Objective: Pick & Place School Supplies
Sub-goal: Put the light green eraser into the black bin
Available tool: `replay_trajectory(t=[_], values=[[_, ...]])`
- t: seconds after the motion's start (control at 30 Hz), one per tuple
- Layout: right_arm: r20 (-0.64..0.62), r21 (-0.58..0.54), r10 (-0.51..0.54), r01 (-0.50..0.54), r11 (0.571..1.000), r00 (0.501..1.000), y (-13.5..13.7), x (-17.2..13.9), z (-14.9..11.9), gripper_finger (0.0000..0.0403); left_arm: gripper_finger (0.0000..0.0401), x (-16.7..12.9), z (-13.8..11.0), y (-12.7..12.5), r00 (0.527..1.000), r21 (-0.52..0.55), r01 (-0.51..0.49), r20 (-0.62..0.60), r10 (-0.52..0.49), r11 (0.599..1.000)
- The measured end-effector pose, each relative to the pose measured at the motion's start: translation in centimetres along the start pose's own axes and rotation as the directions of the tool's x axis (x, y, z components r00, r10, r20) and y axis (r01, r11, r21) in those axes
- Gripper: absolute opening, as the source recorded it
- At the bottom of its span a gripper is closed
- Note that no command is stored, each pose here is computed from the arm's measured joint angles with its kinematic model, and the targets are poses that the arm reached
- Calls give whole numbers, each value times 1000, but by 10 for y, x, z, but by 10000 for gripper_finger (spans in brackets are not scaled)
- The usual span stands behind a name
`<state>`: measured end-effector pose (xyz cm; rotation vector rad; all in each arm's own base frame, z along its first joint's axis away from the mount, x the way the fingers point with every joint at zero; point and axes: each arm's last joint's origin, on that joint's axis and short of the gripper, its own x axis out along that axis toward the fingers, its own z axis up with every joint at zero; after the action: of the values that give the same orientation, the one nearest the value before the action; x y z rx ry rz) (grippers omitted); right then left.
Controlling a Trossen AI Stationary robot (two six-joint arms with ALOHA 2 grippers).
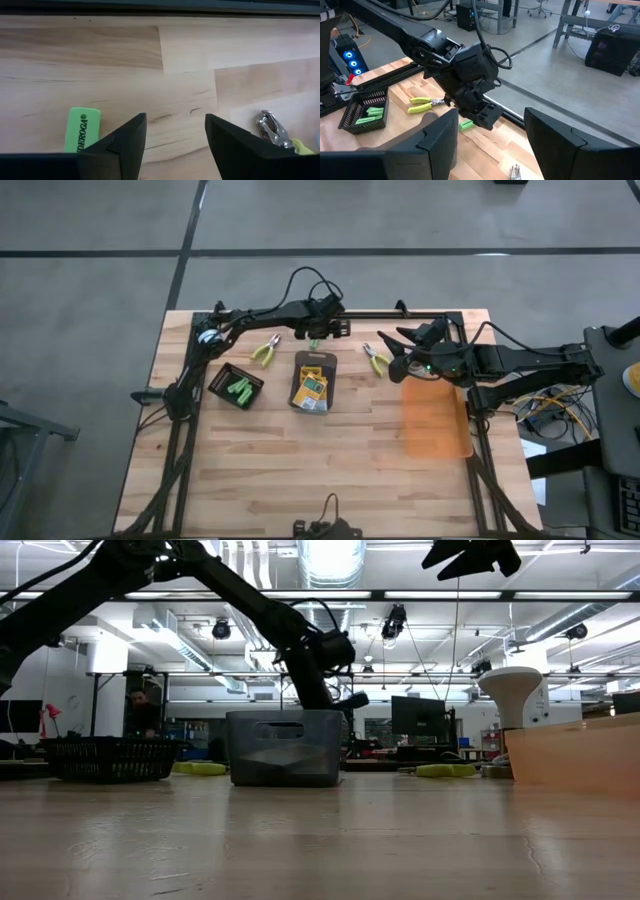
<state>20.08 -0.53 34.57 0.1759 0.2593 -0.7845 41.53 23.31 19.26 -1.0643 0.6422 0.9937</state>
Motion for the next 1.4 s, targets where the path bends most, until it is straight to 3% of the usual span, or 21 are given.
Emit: replay_trajectory(t=[0.43,0.9,1.27,1.4], values=[[0,0,0,0,1000,1000,0,0,0,224,209,9,-11,19,993,24,-80,-90,81,997],[0,0,-1,1,1000,1000,0,0,0,224,208,14,-12,32,987,-16,-129,-104,126,992],[0,0,0,0,1000,1000,0,0,0,224,206,11,-9,45,964,-40,-253,-94,248,967],[0,0,0,0,1000,1000,0,0,0,224,206,6,-10,53,935,-59,-353,-69,349,934]])
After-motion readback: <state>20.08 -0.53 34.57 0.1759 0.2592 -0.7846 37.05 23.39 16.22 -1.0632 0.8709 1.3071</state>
